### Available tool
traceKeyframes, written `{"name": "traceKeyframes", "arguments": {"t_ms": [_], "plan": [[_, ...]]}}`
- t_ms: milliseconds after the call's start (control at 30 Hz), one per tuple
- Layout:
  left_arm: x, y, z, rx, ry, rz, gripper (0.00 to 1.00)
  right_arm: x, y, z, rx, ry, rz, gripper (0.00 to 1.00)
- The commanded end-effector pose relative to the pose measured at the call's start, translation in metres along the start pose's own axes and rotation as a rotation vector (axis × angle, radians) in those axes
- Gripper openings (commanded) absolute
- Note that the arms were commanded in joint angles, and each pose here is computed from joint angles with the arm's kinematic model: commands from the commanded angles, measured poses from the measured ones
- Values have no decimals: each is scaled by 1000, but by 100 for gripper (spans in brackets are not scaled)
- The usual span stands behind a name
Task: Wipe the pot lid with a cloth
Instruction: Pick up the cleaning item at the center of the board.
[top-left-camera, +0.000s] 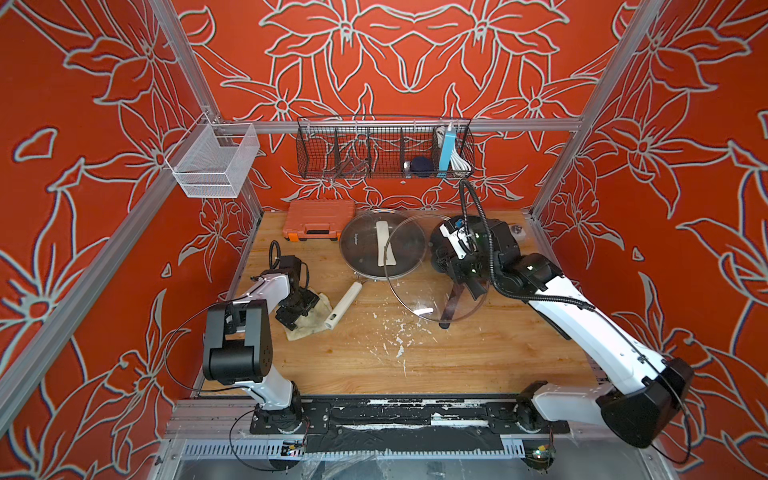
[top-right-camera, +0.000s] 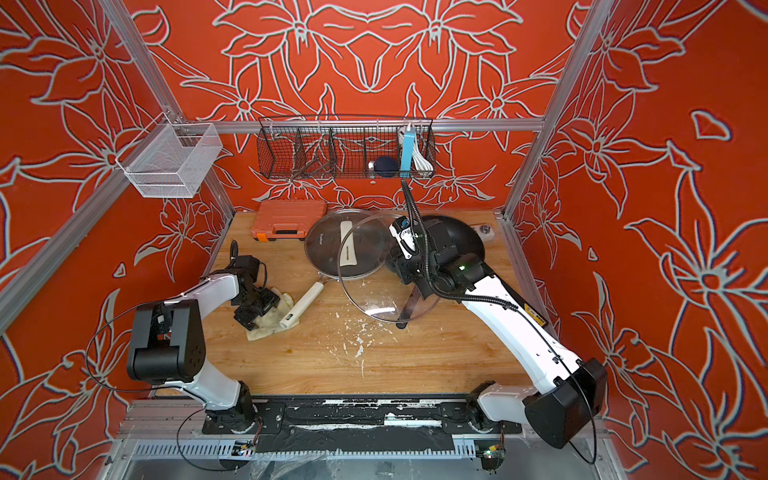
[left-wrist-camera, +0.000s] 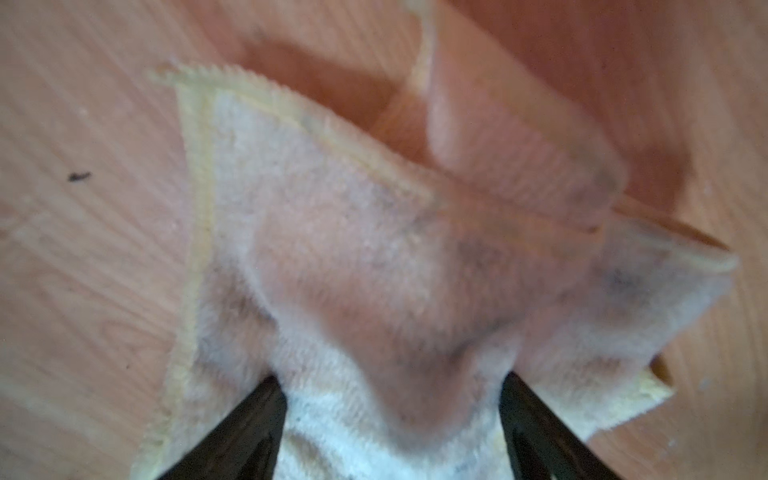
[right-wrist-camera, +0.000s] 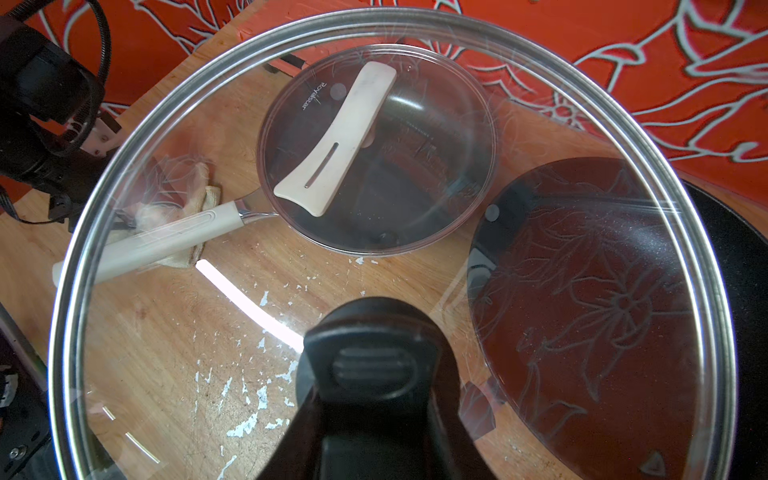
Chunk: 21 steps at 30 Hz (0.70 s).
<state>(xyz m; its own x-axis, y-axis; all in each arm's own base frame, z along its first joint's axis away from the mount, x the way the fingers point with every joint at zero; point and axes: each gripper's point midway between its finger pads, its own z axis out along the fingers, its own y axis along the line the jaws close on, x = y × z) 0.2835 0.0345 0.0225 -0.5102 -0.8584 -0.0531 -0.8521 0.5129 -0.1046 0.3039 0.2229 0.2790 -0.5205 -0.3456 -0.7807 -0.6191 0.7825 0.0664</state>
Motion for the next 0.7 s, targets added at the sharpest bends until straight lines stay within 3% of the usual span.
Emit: {"name": "traceKeyframes", "arguments": {"t_ms": [0,300,667], "plan": [[8,11,15,-59,43,3,65,-51,5,-29,-6,-221,-29,0],[10,9,16,-36,44,-7,0,-51,4,-29,0,-224,-28,0],[-20,-13,-80,143,-187,29,0,-49,9,-29,-44,-245,49,0]]}}
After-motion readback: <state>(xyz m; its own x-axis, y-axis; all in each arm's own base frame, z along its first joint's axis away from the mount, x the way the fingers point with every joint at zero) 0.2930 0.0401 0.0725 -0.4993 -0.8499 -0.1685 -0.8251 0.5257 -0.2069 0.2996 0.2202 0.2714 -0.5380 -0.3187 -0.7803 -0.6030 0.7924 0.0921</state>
